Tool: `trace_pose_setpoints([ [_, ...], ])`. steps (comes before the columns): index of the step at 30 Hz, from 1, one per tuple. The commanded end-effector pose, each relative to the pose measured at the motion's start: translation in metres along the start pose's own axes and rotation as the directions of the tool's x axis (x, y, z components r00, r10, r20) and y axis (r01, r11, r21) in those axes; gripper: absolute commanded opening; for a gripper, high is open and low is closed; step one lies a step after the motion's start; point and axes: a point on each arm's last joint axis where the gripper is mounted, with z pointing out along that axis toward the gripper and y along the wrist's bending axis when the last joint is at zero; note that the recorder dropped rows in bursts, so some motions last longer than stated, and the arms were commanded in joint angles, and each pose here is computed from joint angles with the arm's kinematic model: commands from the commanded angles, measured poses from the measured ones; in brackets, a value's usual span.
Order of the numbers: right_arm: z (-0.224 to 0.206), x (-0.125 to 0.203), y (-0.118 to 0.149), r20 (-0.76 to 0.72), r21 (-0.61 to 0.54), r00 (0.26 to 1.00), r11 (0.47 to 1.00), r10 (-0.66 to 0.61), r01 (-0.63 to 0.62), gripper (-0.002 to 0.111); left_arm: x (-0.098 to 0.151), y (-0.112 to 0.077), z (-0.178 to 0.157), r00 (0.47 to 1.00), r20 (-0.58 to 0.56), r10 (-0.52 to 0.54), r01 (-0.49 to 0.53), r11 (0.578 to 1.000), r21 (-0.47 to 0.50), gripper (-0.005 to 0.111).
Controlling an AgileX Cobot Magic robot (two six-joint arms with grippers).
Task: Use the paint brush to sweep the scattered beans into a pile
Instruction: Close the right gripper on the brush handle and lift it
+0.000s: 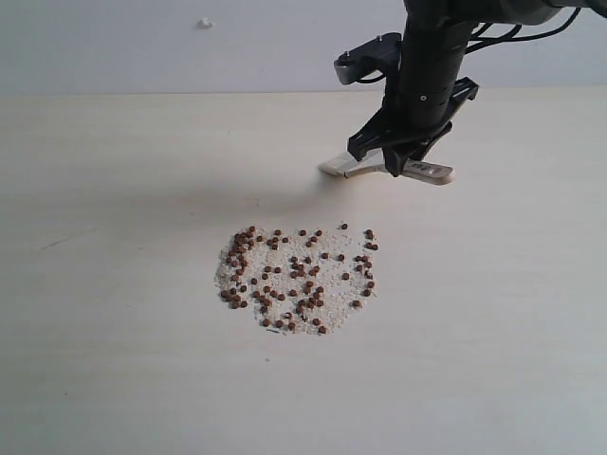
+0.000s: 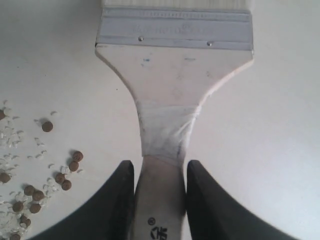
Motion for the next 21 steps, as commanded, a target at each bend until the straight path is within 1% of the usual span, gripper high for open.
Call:
trace_pose_setpoints([
  [1, -0.0061, 0.0008, -0.0017, 0.001, 0.006, 1.0, 1.0, -0.008, 0.008, 0.0, 0.0007, 0.0005, -0.0002, 1.0, 0.0, -0.004, 0.004, 1.0, 0.001, 0.0],
  [9, -0.0061, 0.0013, -0.0003, -0.005, -0.009, 1.0, 1.0, -0.001, 0.001, 0.0, 0.0007, 0.0005, -0.0002, 1.0, 0.0, -0.004, 0.004, 1.0, 0.001, 0.0],
  [21, -0.0061, 0.001, 0.0001, -0.001, -0.014, 0.999, 0.999, -0.041, 0.041, 0.0, 0.0007, 0.0005, -0.0002, 1.0, 0.0, -0.004, 0.004, 1.0, 0.001, 0.0],
])
